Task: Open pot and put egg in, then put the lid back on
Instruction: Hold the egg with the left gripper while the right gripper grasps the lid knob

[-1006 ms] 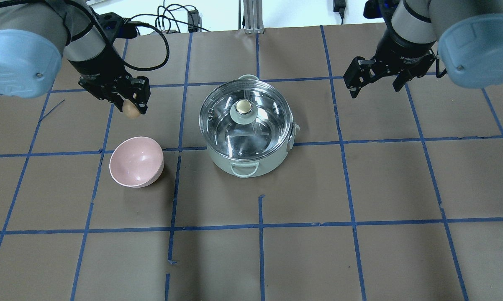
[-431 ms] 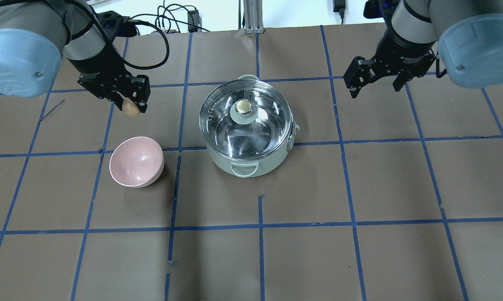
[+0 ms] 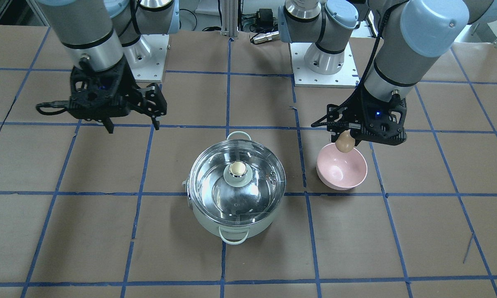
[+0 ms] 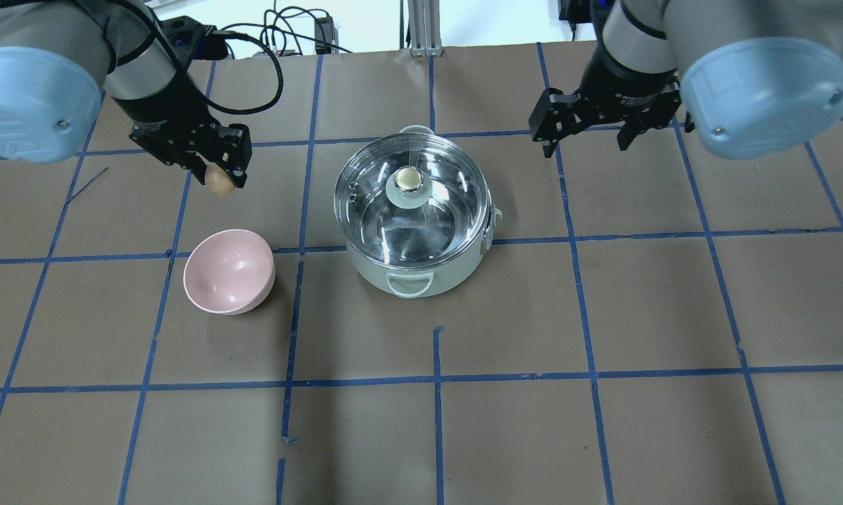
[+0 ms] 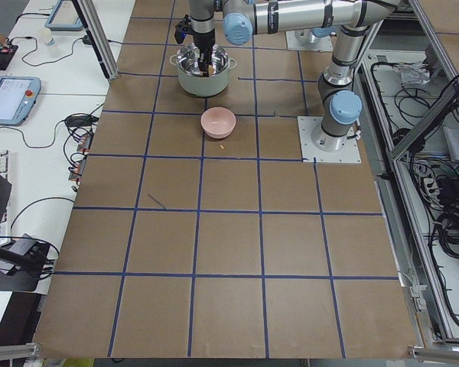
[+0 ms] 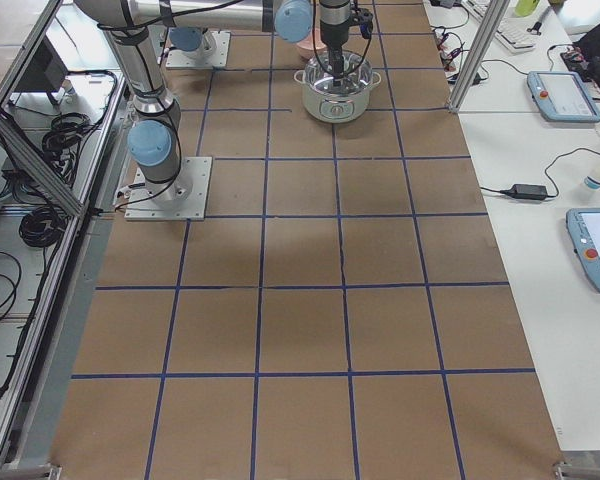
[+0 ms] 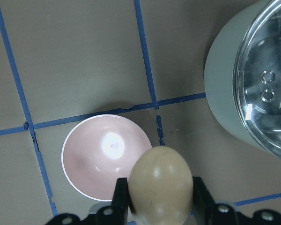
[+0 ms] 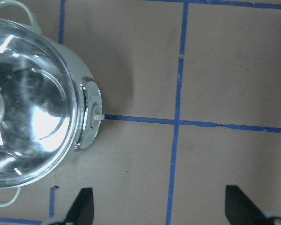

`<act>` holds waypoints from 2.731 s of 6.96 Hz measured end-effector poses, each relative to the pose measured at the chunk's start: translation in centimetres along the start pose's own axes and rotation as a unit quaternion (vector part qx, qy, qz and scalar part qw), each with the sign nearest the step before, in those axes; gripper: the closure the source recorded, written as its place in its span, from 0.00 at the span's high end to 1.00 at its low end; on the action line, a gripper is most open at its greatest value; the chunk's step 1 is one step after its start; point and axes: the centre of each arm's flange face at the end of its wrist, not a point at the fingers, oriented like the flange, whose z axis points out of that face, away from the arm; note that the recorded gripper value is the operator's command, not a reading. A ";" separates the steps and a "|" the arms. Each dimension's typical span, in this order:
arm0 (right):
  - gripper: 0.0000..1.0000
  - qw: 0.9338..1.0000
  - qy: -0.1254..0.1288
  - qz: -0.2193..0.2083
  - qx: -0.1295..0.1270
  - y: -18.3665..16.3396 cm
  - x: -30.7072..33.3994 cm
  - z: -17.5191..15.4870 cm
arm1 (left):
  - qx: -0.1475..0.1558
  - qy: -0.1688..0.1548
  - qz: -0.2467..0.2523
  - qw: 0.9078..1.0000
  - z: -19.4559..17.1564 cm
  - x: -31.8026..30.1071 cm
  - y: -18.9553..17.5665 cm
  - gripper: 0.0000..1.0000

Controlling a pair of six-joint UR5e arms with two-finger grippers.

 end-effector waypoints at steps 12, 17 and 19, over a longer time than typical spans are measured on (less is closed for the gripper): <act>1.00 0.997 -0.029 0.070 0.030 -2.7 -18.8 11.3 | 0.005 0.001 -0.001 1.000 -0.6 -0.1 0.3 0.28; 0.66 0.998 -0.011 0.062 0.029 -1.9 -18.1 11.8 | 0.003 0.002 0.000 1.000 -0.4 -0.1 0.3 0.28; 0.46 0.998 -0.007 0.063 0.028 -1.8 -17.9 12.1 | 0.000 0.002 0.000 1.000 -0.1 0.0 0.3 0.28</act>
